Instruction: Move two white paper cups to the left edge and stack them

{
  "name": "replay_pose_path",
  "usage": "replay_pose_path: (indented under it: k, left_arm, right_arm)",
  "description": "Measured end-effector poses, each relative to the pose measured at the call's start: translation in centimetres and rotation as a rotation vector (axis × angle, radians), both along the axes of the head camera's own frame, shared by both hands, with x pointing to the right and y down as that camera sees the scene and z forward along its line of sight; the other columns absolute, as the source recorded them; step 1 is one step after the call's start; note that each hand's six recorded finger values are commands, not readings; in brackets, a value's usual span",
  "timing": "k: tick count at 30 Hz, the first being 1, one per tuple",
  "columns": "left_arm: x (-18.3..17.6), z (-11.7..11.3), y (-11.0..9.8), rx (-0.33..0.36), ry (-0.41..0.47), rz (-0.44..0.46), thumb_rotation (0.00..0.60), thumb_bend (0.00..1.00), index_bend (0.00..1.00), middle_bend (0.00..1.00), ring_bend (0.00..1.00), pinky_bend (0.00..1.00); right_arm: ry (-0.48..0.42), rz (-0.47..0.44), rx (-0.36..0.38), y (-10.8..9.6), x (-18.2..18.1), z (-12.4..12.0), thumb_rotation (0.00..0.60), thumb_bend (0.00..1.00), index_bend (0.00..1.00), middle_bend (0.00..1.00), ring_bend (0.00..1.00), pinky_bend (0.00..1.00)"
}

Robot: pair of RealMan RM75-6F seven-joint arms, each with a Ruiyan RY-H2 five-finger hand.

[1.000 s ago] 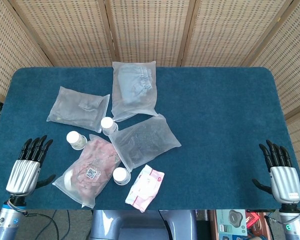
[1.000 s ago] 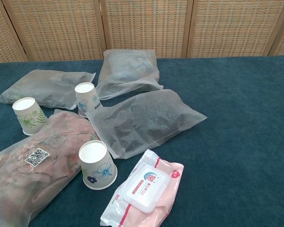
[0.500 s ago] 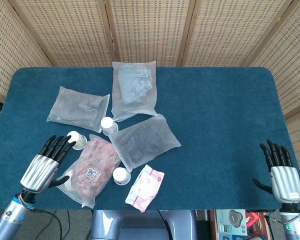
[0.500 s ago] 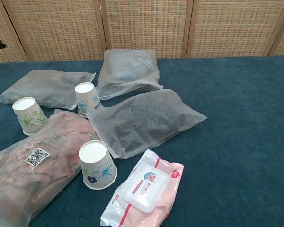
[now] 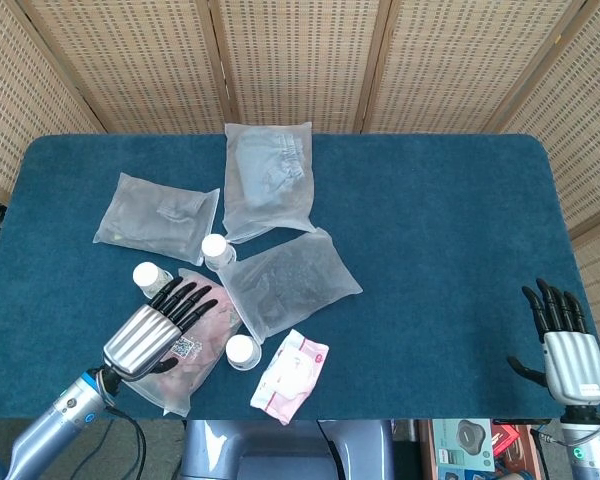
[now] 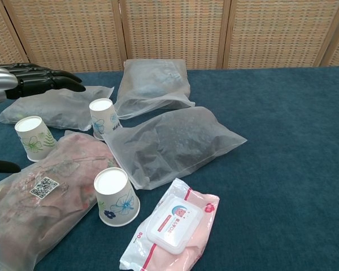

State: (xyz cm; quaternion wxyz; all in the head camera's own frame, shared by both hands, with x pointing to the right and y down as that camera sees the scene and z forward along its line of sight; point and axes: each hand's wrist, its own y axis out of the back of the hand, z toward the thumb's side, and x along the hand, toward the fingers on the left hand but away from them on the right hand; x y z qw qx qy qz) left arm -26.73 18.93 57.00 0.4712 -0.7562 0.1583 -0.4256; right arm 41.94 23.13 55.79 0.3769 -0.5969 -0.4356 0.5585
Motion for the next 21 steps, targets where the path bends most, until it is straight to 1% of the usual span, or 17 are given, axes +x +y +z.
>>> replay_pose_path:
  k: [5, 9, 11, 16, 21]
  left_arm:
    - [0.8, 0.5, -0.4, -0.026, -0.007, 0.011, 0.6, 0.17, 0.12, 0.0, 0.0, 0.0]
    - [1.7, 1.0, -0.9, -0.046, -0.02, 0.025, 0.6, 0.17, 0.16, 0.0, 0.0, 0.0]
    - [2.3, 1.4, -1.1, -0.063, -0.03, 0.034, 0.6, 0.17, 0.2, 0.0, 0.0, 0.0]
    - [3.5, 2.3, -1.3, -0.094, -0.072, 0.061, 0.6, 0.17, 0.21, 0.0, 0.0, 0.0]
    - [4.7, 3.3, -1.4, -0.127, -0.092, 0.074, 0.6, 0.17, 0.21, 0.0, 0.0, 0.0]
  right_arm:
    - [0.0, 0.002, 0.001, 0.0, 0.0, 0.0, 0.6, 0.09, 0.0, 0.0, 0.0, 0.0]
    - [-0.002, 0.007, 0.0, 0.0, 0.2, 0.0, 0.6, 0.09, 0.0, 0.0, 0.0, 0.0]
    - [-0.003, 0.01, 0.001, -0.1, 0.2, -0.1, 0.6, 0.09, 0.0, 0.0, 0.0, 0.0]
    - [-0.01, 0.02, 0.004, -0.2, 0.6, -0.2, 0.6, 0.09, 0.0, 0.0, 0.0, 0.0]
    - [-0.012, 0.023, 0.007, -0.2, 0.7, -0.3, 0.6, 0.09, 0.0, 0.0, 0.0, 0.0]
